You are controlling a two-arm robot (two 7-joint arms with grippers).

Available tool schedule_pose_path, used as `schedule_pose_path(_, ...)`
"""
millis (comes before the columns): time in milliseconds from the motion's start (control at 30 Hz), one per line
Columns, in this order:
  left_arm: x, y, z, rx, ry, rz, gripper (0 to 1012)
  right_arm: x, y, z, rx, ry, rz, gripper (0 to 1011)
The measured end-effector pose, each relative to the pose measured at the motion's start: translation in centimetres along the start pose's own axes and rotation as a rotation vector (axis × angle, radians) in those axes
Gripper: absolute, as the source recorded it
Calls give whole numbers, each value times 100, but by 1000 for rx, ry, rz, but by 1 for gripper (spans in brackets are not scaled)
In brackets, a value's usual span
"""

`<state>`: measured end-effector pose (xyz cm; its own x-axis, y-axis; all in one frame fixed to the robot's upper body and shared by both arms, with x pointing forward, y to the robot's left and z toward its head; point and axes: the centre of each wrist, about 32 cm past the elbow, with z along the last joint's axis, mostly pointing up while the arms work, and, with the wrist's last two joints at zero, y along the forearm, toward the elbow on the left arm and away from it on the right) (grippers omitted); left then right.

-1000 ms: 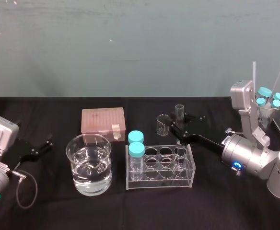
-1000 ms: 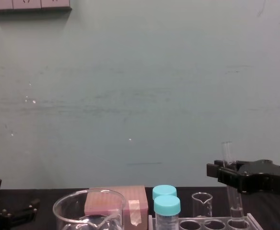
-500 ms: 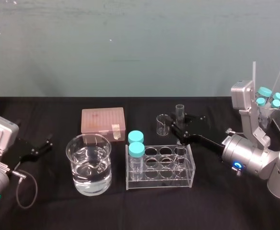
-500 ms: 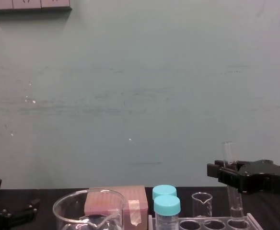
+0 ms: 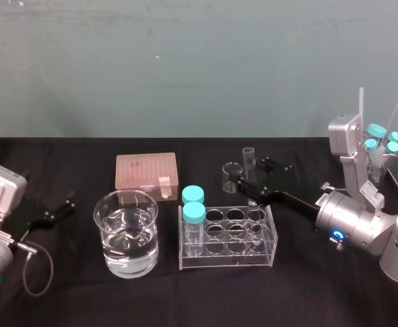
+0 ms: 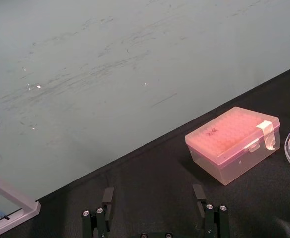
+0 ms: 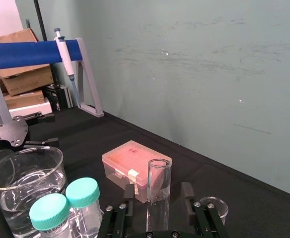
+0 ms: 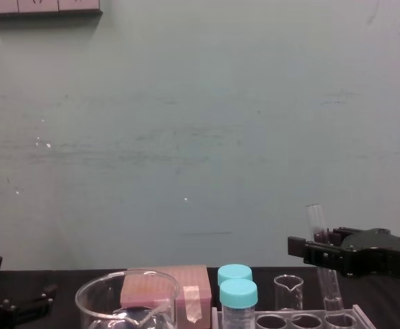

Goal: Hold the test tube with one hand and immerse one end into the beaker, then return it to the test tube rack.

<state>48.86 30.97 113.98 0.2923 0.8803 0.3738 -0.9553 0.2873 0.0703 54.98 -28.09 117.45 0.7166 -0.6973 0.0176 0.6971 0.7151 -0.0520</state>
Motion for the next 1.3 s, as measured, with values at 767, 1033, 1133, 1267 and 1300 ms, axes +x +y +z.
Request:
schedule_pose_path(767, 0, 0, 0, 0, 0, 0, 1000, -5, -4, 40, 14, -13, 0, 1003)
schedule_pose_path(1033, 0, 0, 0, 0, 0, 0, 1000, -23, -27, 245, 100, -76, -25, 1003)
schedule_pose_path(1133, 0, 0, 0, 0, 0, 0, 1000, -14, -55, 348, 153, -94, -55, 1003)
schedule_pose_path(1267, 0, 0, 0, 0, 0, 0, 1000, 11, -119, 438, 207, -104, -109, 1003)
schedule_pose_path(1300, 0, 0, 0, 0, 0, 0, 1000, 24, -152, 457, 222, -101, -139, 1003)
